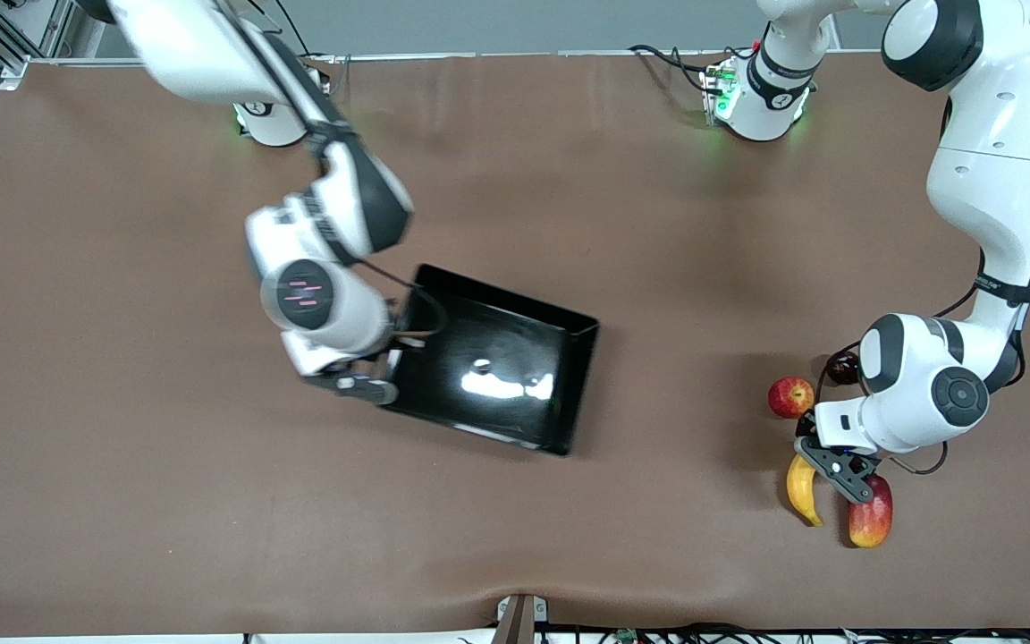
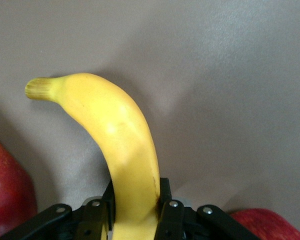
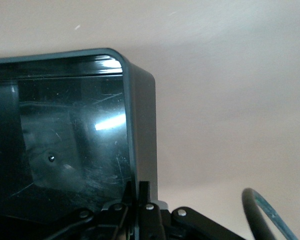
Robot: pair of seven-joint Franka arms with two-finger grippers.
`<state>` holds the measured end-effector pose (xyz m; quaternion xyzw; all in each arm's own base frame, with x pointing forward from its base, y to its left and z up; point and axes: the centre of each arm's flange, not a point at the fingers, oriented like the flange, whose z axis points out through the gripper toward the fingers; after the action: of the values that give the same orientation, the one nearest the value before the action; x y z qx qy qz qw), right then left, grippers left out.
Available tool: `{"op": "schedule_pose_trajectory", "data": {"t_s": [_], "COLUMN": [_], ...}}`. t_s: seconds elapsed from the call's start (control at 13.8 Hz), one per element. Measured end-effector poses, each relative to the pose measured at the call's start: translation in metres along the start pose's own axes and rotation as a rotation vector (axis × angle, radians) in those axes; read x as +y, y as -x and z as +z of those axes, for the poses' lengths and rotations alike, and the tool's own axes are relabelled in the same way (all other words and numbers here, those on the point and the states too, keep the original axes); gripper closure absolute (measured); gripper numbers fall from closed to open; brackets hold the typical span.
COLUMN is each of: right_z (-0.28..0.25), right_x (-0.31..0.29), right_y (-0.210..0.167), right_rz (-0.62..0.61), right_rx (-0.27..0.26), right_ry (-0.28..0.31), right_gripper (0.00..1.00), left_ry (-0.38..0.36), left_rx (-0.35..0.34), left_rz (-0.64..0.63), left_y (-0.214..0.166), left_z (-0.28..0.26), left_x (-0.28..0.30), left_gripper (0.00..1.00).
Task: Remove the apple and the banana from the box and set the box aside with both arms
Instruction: 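Drag the tray with the right gripper while the left gripper lowers the banana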
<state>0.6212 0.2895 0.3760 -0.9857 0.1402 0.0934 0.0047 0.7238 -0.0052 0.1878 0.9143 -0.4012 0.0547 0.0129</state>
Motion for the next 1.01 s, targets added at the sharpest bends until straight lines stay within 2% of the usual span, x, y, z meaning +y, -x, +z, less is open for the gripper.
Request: {"op": "schedule_pose_trajectory", "data": {"t_s": [0.14, 0.29, 0.36, 0.65, 0.8, 1.01], "right_z": [-0.035, -0.045, -0.043, -0.024, -0.006, 0.02], "right_x": [0.052, 0.101, 0.126, 0.249, 0.311, 0.391], "right_y": [-0.015, -0.024, -0.028, -0.065, -0.083, -0.1], "right_rz": [0.017, 0.015, -0.005, -0.106, -0.137, -0.212], "right_rx": [-0.025, -0.052, -0.065, -0.098, -0.072, -0.009], "right_ry": [-0.005, 0.0, 0.0, -0.031, -0.051, -0.05], "right_gripper": [0.94, 0.94, 0.94, 0.94, 0.94, 0.94], "left_ry": [0.0, 0.0, -0.001, -0.018, -0.041, -0.061], "left_rx": [-0.003, -0.004, -0.004, 0.01, 0.027, 0.051], "left_rz": [-0.001, 0.0, 0.0, -0.002, 0.0, -0.021], "left_y": [0.002, 0.003, 0.003, 0.001, -0.005, -0.019], "left_z": [0.0, 0.0, 0.0, -0.013, -0.032, -0.068], "left_x": [-0.001, 0.0, 0.0, -0.004, -0.007, -0.004], "left_gripper": [0.64, 0.64, 0.6, 0.2, 0.01, 0.0]}}
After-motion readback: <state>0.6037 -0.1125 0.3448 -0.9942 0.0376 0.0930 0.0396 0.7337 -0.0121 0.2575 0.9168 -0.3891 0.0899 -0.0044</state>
